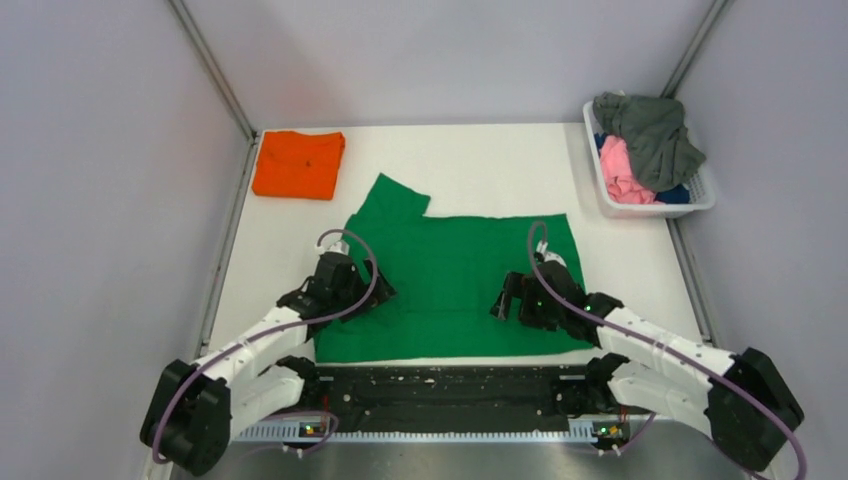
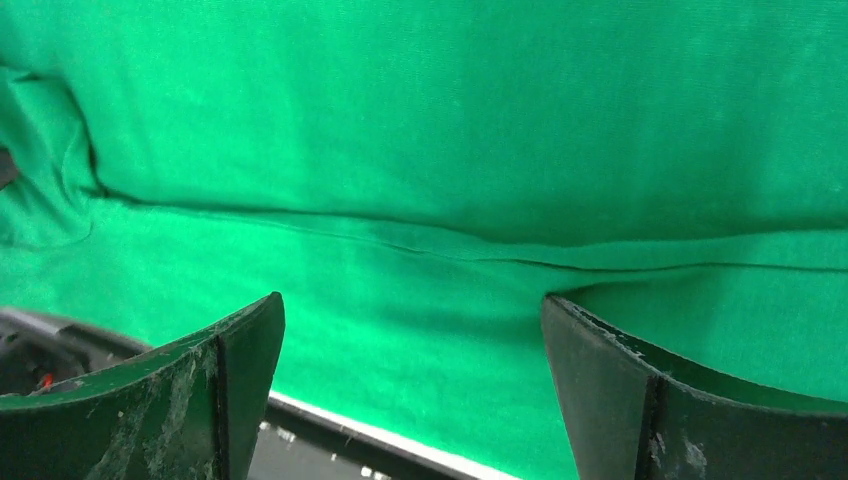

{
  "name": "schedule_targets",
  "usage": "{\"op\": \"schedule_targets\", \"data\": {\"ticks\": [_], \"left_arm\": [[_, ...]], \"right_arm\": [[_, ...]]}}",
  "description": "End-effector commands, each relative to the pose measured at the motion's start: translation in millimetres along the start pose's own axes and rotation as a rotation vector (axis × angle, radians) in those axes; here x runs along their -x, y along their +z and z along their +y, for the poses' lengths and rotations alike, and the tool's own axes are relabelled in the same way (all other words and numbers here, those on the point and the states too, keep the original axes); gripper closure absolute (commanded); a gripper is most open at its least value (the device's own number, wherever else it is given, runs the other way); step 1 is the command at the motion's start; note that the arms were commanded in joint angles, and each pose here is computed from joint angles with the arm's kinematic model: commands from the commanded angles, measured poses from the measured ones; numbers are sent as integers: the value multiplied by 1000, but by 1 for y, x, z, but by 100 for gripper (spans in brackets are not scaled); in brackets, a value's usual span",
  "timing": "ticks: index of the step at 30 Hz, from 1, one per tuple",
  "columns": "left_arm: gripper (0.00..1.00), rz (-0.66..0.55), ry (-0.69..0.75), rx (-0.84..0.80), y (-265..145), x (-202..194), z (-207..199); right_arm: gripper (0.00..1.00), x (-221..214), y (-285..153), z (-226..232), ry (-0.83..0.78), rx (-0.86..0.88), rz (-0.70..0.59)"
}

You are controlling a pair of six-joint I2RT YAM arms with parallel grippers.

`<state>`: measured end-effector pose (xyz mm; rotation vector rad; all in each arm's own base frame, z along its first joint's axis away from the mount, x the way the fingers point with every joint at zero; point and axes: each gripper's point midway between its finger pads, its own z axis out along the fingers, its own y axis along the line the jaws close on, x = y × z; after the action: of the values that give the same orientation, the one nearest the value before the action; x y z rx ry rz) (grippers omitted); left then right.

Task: Fold and stack the t-shirts
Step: Fold the flattened tshirt in 1/3 of the way, then grab the side of the flattened tshirt furthest away from the robot with both arms

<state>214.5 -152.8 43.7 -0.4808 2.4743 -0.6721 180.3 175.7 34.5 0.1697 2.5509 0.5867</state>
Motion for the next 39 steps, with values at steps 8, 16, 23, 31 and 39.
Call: {"op": "schedule_targets", "data": {"ticks": [8,16,23,31,39], "left_arm": [[1,-16,-43,232,2,7,34],[1,-158,1,179,-43,43,9],[1,-325,107,126,-57,108,-40],[1,-346,241,179,-2,198,-98],[5,-237,380,310,108,281,-113]], "right_arm": [[1,-42,-28,-32,69,-115,118],[1,50,-60,1,1,-119,-187],[1,114,-88,-5,-2,-214,-405],[1,154,-70,-38,80,-258,-367],[2,158,-52,-52,45,-307,-333]]}}
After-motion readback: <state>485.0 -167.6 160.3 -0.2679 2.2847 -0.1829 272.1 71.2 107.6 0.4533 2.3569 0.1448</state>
